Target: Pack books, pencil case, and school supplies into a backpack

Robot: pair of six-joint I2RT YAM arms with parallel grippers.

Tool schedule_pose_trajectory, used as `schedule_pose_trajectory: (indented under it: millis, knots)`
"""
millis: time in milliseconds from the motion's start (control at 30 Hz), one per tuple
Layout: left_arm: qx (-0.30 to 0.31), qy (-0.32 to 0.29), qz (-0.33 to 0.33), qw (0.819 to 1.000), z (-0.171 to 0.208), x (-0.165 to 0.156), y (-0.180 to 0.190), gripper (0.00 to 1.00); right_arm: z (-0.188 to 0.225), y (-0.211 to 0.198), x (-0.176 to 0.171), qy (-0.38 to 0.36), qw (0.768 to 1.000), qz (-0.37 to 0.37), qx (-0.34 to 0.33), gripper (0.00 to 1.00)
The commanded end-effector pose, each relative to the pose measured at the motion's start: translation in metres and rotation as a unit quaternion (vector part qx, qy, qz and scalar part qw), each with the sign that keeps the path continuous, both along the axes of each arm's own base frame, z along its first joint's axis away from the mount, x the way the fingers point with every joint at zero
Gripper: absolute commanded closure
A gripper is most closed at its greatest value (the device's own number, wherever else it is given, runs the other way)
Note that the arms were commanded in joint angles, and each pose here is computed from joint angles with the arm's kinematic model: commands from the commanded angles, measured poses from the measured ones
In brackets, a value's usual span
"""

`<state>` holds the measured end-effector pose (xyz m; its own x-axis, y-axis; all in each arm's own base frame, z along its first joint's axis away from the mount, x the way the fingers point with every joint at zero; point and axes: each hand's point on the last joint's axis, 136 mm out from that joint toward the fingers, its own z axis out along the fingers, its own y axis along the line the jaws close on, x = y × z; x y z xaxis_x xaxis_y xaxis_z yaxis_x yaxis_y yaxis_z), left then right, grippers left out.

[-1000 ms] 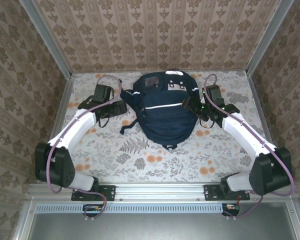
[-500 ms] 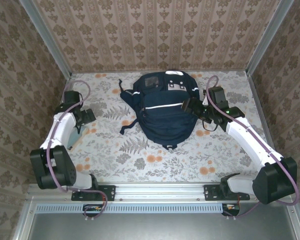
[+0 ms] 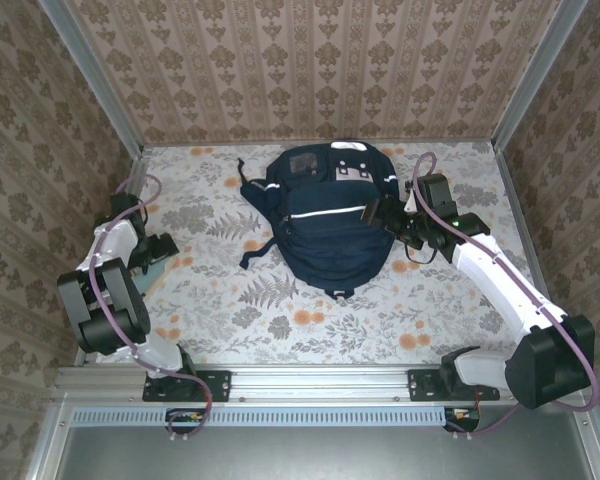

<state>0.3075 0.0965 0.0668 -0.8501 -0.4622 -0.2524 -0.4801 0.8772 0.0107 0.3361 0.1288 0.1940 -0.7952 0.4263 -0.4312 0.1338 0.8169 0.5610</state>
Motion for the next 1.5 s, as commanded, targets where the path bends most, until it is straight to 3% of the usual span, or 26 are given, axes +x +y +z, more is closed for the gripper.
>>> schedule_pose_trajectory:
  millis: [0, 267, 633, 700, 800, 933, 1033, 1233, 1333, 1467]
  knots:
    - [-0.041, 0.021, -0.017, 0.999, -0.008, -0.008, -0.019, 0.0, 0.014, 0.002, -0.004, -0.007, 1.0, 0.004, 0.011, 0.05]
    - [-0.039, 0.04, -0.035, 0.998, -0.011, -0.024, -0.042, 0.08, 0.012, 0.004, -0.003, -0.005, 1.0, 0.009, 0.012, 0.06]
    - [-0.035, 0.061, -0.021, 0.997, -0.023, -0.024, -0.039, 0.52, 0.007, 0.002, -0.009, -0.004, 1.0, 0.006, 0.012, 0.06]
    - [-0.045, 0.052, -0.021, 0.997, -0.022, -0.021, -0.042, 0.64, 0.006, 0.0, -0.011, -0.005, 1.0, 0.004, 0.009, 0.06]
    - [-0.069, 0.013, -0.031, 0.997, -0.013, -0.011, -0.055, 0.74, 0.008, -0.003, -0.014, -0.01, 1.0, 0.004, 0.004, 0.06]
    - [-0.113, -0.052, -0.072, 0.99, 0.012, 0.005, -0.091, 0.77, 0.01, 0.002, -0.017, -0.022, 0.999, 0.022, 0.012, 0.06]
    - [-0.157, -0.104, -0.118, 0.975, 0.039, 0.016, -0.134, 0.78, 0.015, 0.017, -0.02, -0.035, 0.997, 0.058, 0.044, 0.07]
    - [-0.255, -0.179, -0.207, 0.927, 0.099, 0.028, -0.23, 0.81, 0.038, 0.064, -0.028, -0.063, 0.972, 0.164, 0.154, 0.07]
    - [-0.287, -0.208, -0.251, 0.901, 0.131, 0.029, -0.275, 0.81, 0.046, 0.078, -0.028, -0.072, 0.964, 0.189, 0.174, 0.07]
    - [-0.364, -0.236, -0.293, 0.852, 0.17, 0.03, -0.335, 0.81, 0.064, 0.096, -0.026, -0.083, 0.946, 0.222, 0.224, 0.06]
